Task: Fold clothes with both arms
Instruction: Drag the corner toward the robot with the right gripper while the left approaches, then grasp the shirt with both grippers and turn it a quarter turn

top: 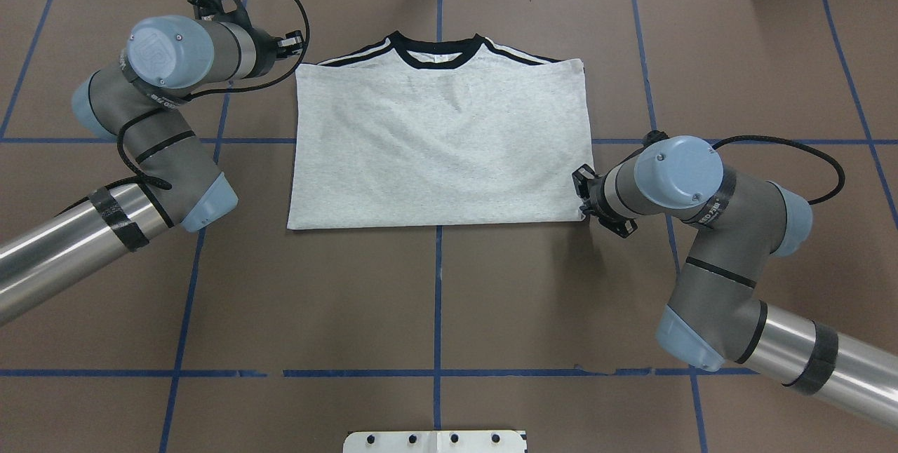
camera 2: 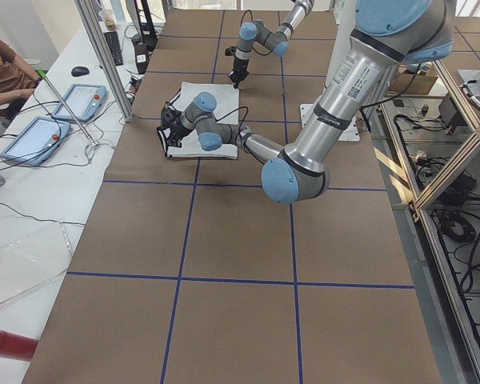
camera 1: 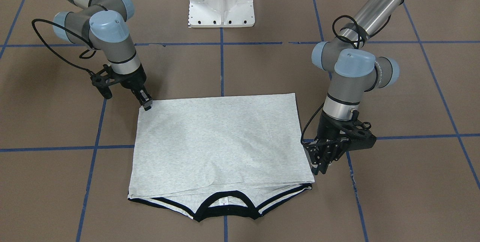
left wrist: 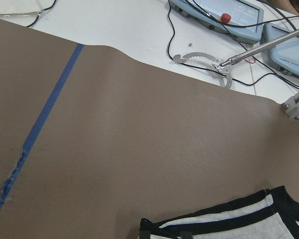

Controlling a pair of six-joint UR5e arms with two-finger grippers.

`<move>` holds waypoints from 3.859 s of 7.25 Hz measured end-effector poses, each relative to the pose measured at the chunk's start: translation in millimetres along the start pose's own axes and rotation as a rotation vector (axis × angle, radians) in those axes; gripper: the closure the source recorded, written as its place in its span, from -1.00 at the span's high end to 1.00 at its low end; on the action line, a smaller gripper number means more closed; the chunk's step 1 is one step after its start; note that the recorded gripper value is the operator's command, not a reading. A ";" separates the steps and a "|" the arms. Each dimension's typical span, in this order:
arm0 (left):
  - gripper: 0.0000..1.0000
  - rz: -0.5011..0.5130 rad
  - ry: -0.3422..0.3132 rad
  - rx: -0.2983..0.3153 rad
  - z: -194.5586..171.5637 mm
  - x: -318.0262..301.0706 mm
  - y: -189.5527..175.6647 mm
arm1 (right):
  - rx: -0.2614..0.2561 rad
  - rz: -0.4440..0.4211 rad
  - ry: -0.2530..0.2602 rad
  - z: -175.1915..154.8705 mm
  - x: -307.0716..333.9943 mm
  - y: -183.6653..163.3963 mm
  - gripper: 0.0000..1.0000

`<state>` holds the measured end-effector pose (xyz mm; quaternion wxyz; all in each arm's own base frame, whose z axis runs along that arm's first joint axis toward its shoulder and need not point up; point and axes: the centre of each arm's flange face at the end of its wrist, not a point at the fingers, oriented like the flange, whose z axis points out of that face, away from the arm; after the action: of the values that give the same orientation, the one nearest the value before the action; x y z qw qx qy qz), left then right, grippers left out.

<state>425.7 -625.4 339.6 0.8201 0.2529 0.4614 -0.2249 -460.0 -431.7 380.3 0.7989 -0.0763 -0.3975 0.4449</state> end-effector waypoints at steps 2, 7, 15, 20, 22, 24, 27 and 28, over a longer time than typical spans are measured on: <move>-0.35 -0.003 0.006 0.002 -4.8 4.6 -1.0 | -0.013 -0.001 -0.013 -16.1 8.6 -1.0 -1.00; -0.35 -0.138 0.112 -0.165 -85.8 49.9 35.1 | -0.387 -0.113 0.154 -117.2 127.4 66.4 -1.00; 0.11 -0.324 -0.028 -0.513 -135.5 56.7 231.7 | -0.506 -0.070 0.137 -163.5 107.8 60.7 1.00; 0.05 -0.320 -0.153 -0.567 -133.7 38.9 284.0 | -0.427 -0.006 0.047 -150.7 50.8 19.9 1.00; -0.04 -0.322 -0.180 -0.572 -134.8 29.9 289.5 | -0.415 -0.002 0.049 -144.4 48.8 17.7 1.00; -0.97 -0.319 -0.193 -0.574 -132.7 25.4 294.3 | -0.323 -0.003 -0.012 -138.0 38.2 10.8 1.00; -1.00 -0.314 -0.183 -0.578 -134.4 29.0 294.4 | -0.236 0.006 -0.049 -127.7 33.4 1.8 1.00; -1.00 -0.309 -0.170 -0.578 -138.1 30.7 290.9 | -0.231 0.007 -0.049 -126.8 33.2 1.0 1.00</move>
<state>526.6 -319.3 311.5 0.8496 -0.0824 0.4691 -0.2267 -361.9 -376.1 313.4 0.7733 -0.1583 -0.4654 0.4006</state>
